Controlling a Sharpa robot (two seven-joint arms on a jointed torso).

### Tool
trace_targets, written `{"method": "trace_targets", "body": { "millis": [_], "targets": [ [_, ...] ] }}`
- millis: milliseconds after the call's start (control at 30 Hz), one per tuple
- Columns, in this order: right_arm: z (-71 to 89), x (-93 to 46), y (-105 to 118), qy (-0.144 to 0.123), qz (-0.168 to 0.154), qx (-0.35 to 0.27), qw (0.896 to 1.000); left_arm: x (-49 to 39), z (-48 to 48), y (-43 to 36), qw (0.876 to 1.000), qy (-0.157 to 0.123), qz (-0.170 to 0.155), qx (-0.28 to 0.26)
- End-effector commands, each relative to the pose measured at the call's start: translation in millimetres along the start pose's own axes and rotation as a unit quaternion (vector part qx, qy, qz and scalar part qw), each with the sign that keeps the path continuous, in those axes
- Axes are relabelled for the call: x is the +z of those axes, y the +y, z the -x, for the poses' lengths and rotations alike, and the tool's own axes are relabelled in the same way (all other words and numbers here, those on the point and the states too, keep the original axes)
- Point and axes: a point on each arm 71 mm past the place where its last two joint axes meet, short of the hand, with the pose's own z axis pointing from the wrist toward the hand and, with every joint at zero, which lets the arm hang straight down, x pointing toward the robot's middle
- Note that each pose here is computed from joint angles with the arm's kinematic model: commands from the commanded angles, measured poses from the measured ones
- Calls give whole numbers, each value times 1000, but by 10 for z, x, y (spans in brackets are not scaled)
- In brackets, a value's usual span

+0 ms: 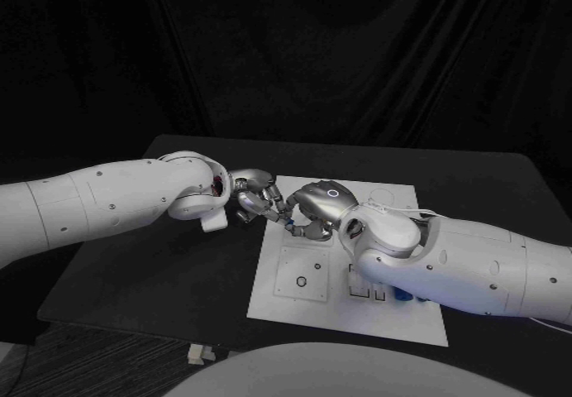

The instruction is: Assemble the parts on the task board

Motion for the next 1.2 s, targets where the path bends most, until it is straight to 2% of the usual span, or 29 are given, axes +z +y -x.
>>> {"method": "trace_targets", "body": {
  "millis": [33, 367, 567, 800, 967, 1200],
  "targets": [
    [2, 2, 11, 0, 1, -1, 1000, 19, -17, -57, 1000, -1, -22, -6],
    [3, -27, -45, 0, -5, -2, 1000, 23, -10, -30, 1000, -15, -4, -7],
    [31, -123, -146, -11, -12, -4, 1000, 24, -10, -5, 1000, -22, 18, -7],
    [146, -327, -380, -31, -32, -13, 999, 23, -17, 4, 999, -30, 34, -8],
    [335, -535, -551, -52, -47, -18, 997, 24, -36, -5, 998, -32, 45, -8],
    [598, -840, -727, -77, -69, -23, 994, 26, -88, -18, 997, -13, 71, -5]
  ]
}}
